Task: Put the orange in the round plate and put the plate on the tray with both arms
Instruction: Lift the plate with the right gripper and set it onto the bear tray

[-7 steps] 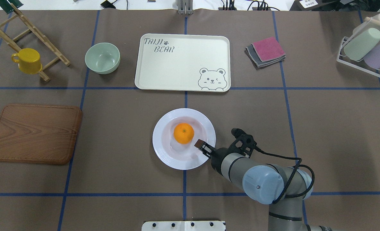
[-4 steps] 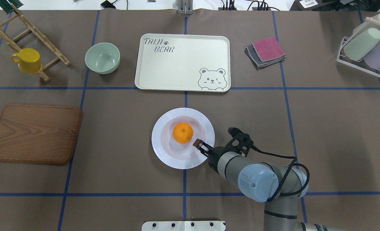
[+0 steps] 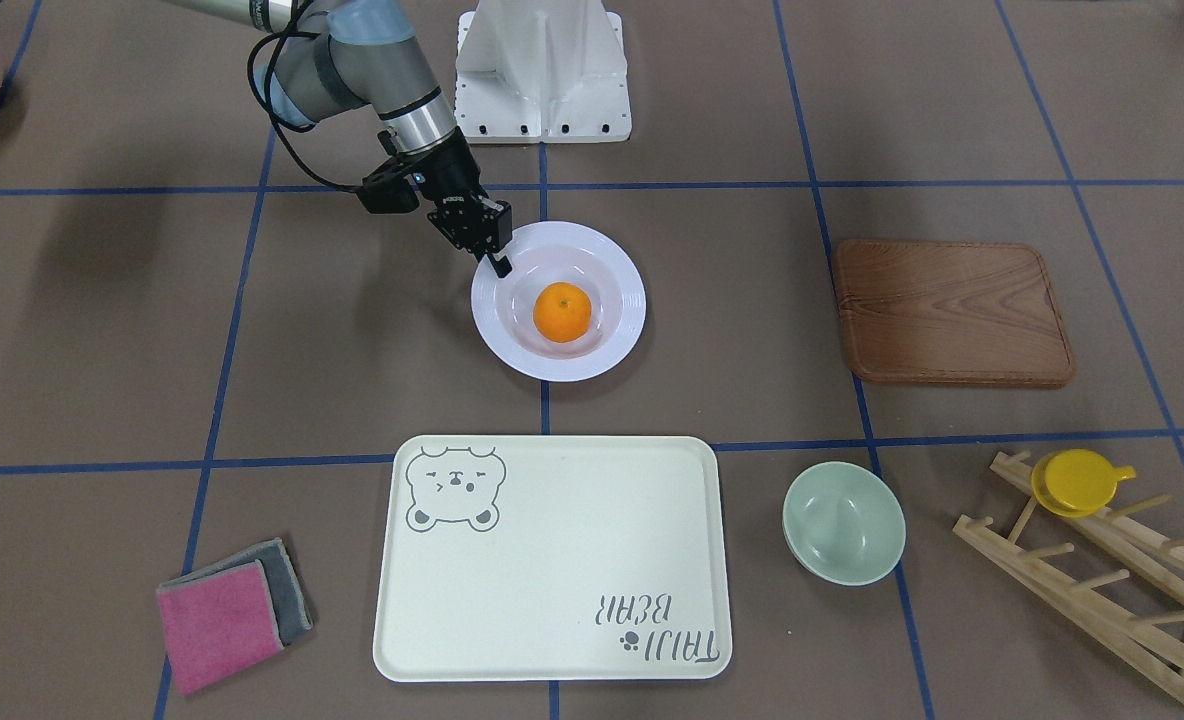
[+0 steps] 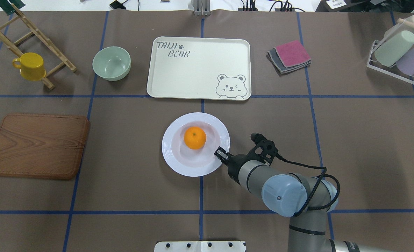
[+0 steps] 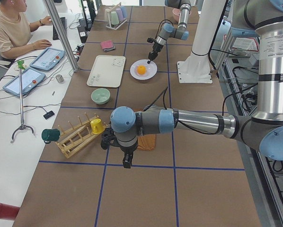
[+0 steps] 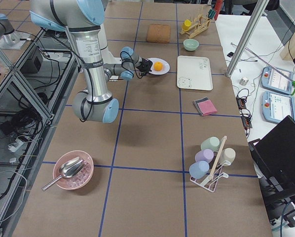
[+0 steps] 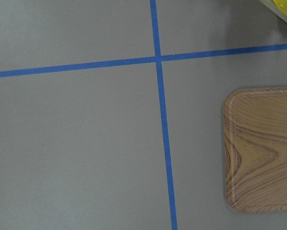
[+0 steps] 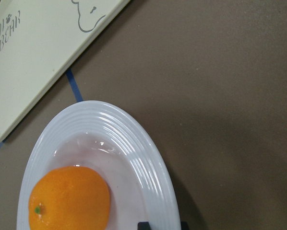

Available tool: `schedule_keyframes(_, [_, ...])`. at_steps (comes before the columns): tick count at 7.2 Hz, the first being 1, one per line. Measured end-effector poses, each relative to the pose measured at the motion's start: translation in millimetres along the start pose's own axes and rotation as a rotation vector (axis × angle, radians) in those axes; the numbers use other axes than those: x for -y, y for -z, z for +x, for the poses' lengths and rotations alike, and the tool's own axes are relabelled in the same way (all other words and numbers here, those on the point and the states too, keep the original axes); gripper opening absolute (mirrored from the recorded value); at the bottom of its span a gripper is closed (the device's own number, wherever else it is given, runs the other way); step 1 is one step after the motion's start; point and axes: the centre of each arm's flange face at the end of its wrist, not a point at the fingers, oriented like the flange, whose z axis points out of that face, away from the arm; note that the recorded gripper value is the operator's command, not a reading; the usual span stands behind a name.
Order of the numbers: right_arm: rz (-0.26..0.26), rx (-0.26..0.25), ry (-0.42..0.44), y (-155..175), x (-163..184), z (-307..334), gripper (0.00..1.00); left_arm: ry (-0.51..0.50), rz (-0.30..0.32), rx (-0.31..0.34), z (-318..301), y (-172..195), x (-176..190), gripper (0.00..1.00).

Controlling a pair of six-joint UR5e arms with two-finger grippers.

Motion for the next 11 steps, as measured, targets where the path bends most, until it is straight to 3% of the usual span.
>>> schedule_keyframes(2, [0.027, 0.044, -0.015, 11, 4, -12, 0.0, -0.002, 0.002, 0.0, 1, 1, 0, 1.0])
schedule_keyframes(3, [0.038, 0.093, -0.032, 20, 7, -19, 0.0, -0.002, 0.002, 0.001, 1, 1, 0, 1.0])
schedule_keyframes(5, [0.045, 0.24, -0.08, 36, 16, -23, 0.0, -0.004, 0.004, 0.0, 2, 2, 0, 1.0])
schedule_keyframes(7, [0.07, 0.328, -0.12, 42, 26, -37, 0.0, -0.007, 0.005, 0.0, 4, 3, 1, 1.0])
schedule_keyframes(9, [0.126, 0.382, -0.197, 23, 37, -69, 0.0, -0.007, 0.007, -0.01, 4, 2, 1, 1.0])
schedule_keyframes(11, [0.224, 0.387, -0.304, -32, 65, -102, 0.0, -0.006, 0.01, -0.023, 6, 2, 1, 1.0])
